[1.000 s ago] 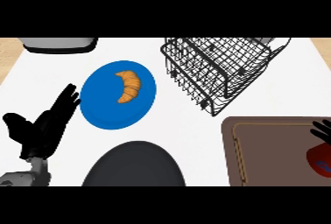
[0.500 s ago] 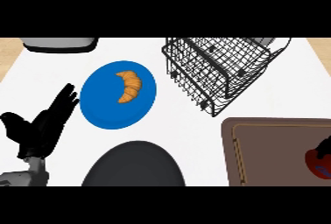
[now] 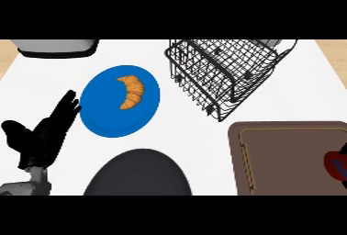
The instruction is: Pick the can from the tray and place it in the tiered basket
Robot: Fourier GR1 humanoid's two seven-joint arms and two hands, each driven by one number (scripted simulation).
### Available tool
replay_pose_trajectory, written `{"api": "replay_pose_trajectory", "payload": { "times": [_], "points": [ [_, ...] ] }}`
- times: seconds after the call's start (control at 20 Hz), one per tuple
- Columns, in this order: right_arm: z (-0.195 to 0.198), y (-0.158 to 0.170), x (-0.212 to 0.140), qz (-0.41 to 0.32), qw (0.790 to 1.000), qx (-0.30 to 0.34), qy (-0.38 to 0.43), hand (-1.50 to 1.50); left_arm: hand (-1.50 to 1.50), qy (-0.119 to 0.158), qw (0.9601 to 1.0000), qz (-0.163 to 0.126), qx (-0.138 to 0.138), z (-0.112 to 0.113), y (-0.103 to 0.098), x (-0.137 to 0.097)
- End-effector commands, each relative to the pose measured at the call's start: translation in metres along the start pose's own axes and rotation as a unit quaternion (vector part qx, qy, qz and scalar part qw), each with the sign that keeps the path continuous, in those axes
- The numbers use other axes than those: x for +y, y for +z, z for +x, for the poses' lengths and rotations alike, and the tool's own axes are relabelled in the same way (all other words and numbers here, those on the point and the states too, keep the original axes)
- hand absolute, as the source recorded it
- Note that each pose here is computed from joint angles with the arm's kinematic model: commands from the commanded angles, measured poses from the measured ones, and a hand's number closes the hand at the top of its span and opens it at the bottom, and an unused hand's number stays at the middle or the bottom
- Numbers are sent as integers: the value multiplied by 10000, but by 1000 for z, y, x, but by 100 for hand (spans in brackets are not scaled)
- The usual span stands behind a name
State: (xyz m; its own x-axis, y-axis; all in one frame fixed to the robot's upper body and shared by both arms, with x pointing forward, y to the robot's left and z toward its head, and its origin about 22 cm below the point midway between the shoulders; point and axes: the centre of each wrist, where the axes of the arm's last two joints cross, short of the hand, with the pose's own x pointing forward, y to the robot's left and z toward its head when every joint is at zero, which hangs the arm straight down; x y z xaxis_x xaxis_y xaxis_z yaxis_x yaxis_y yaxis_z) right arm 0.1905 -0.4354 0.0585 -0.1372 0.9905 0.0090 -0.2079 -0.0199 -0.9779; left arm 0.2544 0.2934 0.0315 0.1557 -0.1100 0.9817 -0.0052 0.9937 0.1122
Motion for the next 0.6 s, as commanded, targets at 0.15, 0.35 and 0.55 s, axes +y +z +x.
{"api": "replay_pose_trajectory", "payload": {
  "times": [0.15, 0.35, 0.55],
  "points": [
    [14, 29, 40, -578, 9407, 3220, -900, 150, 0, -31, 9999, 107, 12, -3, 4, 0],
    [58, 28, -3, -2187, 9069, 3342, -1346, 150, 0, 17, 10000, 29, 70, -4, 7, 11],
    [99, 18, -47, -3397, 8779, 2607, -2142, 150, 0, -21, 10000, -91, -27, 1, 8, 2]
  ]
}}
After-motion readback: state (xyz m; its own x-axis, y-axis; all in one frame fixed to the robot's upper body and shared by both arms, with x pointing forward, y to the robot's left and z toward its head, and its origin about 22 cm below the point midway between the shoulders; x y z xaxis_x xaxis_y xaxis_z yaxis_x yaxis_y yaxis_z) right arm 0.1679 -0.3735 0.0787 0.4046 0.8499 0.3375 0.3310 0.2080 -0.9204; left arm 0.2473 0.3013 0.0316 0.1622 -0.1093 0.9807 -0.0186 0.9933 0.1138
